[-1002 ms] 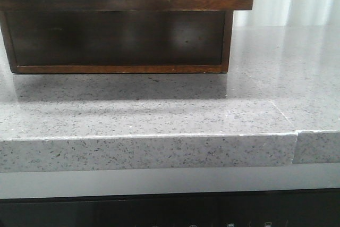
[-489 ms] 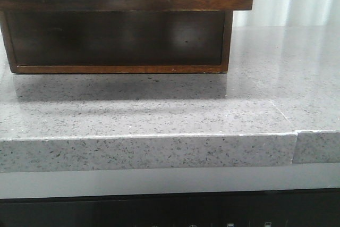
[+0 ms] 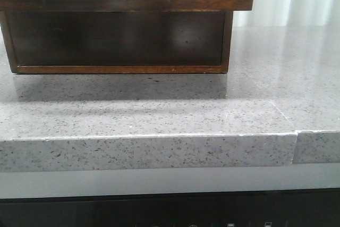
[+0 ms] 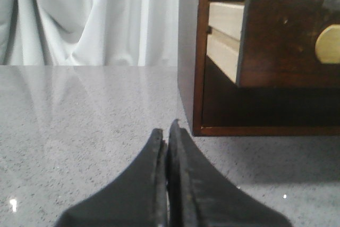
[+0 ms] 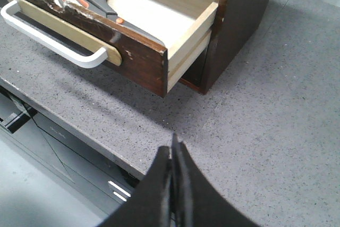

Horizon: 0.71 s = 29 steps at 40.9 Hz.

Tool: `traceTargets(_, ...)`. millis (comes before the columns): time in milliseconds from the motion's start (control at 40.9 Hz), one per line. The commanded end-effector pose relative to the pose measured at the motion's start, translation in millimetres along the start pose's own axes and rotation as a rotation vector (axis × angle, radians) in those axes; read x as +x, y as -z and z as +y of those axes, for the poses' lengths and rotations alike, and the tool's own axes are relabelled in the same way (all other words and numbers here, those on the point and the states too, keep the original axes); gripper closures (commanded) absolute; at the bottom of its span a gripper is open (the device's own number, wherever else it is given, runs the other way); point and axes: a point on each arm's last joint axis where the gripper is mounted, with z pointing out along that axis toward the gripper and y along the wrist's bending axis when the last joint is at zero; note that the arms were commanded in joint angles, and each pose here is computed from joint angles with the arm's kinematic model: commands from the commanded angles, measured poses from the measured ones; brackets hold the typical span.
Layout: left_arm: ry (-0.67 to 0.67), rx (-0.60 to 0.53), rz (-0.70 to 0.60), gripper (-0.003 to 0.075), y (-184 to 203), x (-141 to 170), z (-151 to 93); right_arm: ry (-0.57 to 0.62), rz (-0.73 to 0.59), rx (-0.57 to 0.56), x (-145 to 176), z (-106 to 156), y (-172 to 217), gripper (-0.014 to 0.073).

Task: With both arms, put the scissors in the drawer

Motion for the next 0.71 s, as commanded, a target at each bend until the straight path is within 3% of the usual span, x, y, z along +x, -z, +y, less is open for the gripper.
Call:
traceTargets(0, -0.007, -0.02, -0.033, 0.0741, 0.8, 3.9, 1.3, 0.006, -0.086, 0.012, -11.2, -1.1, 5.3, 0.0664)
traceTargets(684, -0.008, -0.048, -0.097, 0.0741, 1.3, -1.9, 2.9, 0.006, -0.085, 0.012, -11.1, -1.1, 5.3, 0.0664)
